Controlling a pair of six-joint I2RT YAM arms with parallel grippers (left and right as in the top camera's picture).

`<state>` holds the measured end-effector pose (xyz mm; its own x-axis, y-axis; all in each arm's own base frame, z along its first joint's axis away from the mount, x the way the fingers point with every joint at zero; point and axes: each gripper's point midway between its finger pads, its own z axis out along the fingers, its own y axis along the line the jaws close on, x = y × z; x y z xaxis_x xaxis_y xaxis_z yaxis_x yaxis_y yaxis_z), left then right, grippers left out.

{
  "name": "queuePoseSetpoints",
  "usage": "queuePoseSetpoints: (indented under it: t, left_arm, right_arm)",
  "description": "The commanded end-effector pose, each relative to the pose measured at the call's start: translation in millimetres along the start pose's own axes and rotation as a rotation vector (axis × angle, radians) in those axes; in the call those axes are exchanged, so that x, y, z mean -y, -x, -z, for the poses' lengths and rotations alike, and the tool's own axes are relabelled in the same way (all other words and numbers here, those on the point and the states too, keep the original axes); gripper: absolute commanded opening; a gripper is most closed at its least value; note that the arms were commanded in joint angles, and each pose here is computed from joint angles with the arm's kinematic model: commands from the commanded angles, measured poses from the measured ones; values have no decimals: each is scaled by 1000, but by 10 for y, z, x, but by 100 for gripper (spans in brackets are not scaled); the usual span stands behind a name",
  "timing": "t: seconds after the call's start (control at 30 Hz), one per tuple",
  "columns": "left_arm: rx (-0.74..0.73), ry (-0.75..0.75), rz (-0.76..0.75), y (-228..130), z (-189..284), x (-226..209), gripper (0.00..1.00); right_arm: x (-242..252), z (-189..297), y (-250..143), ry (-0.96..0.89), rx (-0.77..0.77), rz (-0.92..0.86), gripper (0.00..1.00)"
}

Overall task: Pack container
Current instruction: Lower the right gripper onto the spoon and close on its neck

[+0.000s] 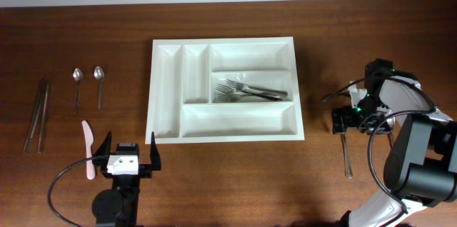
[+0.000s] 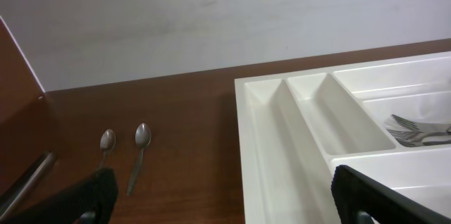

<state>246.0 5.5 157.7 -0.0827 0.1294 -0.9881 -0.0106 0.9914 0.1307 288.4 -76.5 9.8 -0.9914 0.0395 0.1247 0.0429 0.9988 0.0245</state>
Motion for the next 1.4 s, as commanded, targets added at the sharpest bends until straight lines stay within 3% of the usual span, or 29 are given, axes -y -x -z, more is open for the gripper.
queuePoseSetpoints:
  t: [0.0, 0.33, 0.5, 0.8, 0.97, 1.17, 1.37]
  left_arm:
    - [0, 7, -12, -16, 0, -13, 99]
    - [0, 7, -12, -16, 0, -14, 99]
    - [0, 7, -12, -16, 0, -13, 99]
    - [0, 7, -12, -16, 0, -13, 99]
    - [0, 7, -12, -16, 0, -13, 99]
    - [0, 7, -13, -16, 0, -14, 99]
    - [0, 7, -12, -16, 0, -13, 99]
  right_arm:
    - [-136, 97, -14, 9, 19, 19, 99]
    - [-248, 355, -362, -17, 78, -15, 99]
    - [-150, 472, -267, -72, 216, -44, 99]
    - [-116, 437, -66, -85, 272, -15, 99]
    - [-93, 435, -58, -87, 275, -21, 99]
    - [-103, 275, -129, -101, 224, 165, 99]
    - [-111, 64, -186, -84, 152, 171, 99]
